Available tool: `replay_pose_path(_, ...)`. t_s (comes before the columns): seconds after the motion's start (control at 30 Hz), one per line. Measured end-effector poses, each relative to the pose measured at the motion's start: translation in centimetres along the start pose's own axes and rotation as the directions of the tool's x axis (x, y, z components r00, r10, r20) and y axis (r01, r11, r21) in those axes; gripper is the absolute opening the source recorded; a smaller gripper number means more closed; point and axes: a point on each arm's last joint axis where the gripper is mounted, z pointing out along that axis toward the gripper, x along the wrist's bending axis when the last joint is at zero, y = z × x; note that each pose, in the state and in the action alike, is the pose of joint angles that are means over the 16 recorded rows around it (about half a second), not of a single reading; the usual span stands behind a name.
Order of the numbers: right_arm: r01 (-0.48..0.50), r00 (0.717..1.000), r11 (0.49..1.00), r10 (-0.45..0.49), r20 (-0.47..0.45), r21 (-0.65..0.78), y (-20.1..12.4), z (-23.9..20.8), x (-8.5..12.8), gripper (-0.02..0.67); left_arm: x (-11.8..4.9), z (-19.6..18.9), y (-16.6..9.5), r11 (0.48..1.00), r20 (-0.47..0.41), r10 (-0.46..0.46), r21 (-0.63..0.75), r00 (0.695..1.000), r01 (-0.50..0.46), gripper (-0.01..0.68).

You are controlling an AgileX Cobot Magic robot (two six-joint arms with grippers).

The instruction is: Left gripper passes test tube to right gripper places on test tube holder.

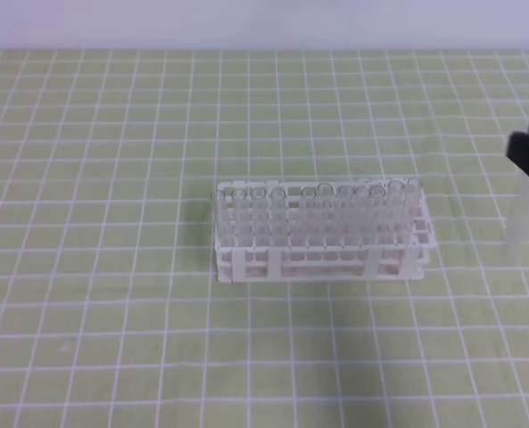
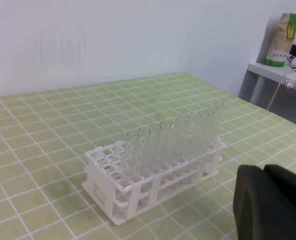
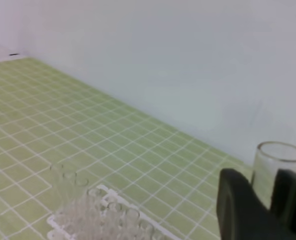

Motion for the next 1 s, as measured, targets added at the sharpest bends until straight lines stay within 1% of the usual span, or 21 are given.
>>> replay_pose_path(0.1, 0.01, 1.0, 1.0, -0.009, -0.023, 0.022, 0.2, 1.5, -0.8, 0.102, 0.0, 0.0, 0.0, 1.0, 0.0, 0.001, -0.001, 1.0, -0.001, -0.002)
replay_pose_path(0.2, 0.001, 0.999, 0.999, 0.001, -0.041, 0.049, 0.3, 2.8, -1.5, 0.102, 0.0, 0.0, 0.0, 1.0, -0.001, 0.003, -0.001, 1.0, -0.003, -0.002)
replay_pose_path(0.37, -0.025, 0.999, 0.993, 0.028, -0.022, 0.115, 0.4, 4.7, -2.4, 0.102, 0.0, 0.0, 0.0, 1.0, -0.001, 0.004, -0.002, 1.0, -0.004, -0.002)
replay_pose_path(0.43, -0.049, 0.999, 0.988, 0.048, 0.012, 0.149, 0.3, 5.4, -2.7, 0.102, 0.0, 0.0, 0.0, 1.0, -0.002, 0.003, -0.003, 1.0, -0.003, -0.002)
replay_pose_path(0.53, -0.107, 0.991, 0.974, 0.089, 0.095, 0.201, 0.1, 6.4, -3.2, 0.102, 0.0, 0.0, 0.0, 1.0, -0.002, 0.004, -0.004, 1.0, -0.004, -0.002)
replay_pose_path(0.63, -0.174, 0.972, 0.959, 0.131, 0.195, 0.223, -0.1, 7.4, -3.6, 0.102, 0.0, 0.0, 0.0, 1.0, -0.002, 0.003, -0.003, 1.0, -0.003, -0.002)
replay_pose_path(0.77, -0.202, 0.945, 0.962, 0.142, 0.295, 0.185, 0.0, 8.8, -3.7, 0.102, 0.0, 0.0, 0.0, 1.0, -0.002, 0.003, -0.004, 1.0, -0.003, -0.002)
replay_pose_path(0.83, -0.208, 0.935, 0.968, 0.153, 0.321, 0.143, 0.0, 9.6, -3.5, 0.102, 0.0, 0.0, 0.0, 1.0, -0.003, 0.004, -0.004, 1.0, -0.004, -0.002)
replay_pose_path(0.9, -0.211, 0.93, 0.973, 0.169, 0.326, 0.097, -0.1, 10.3, -3.3, 0.102, 0.0, 0.0, 0.0, 1.0, -0.003, 0.005, -0.003, 1.0, -0.005, -0.002)
replay_pose_path(1.0, -0.202, 0.937, 0.978, 0.178, 0.3, 0.051, -0.3, 11.3, -2.7, 0.102, 0.0, 0.0, 0.0, 1.0, -0.003, 0.005, -0.003, 1.0, -0.005, -0.002)
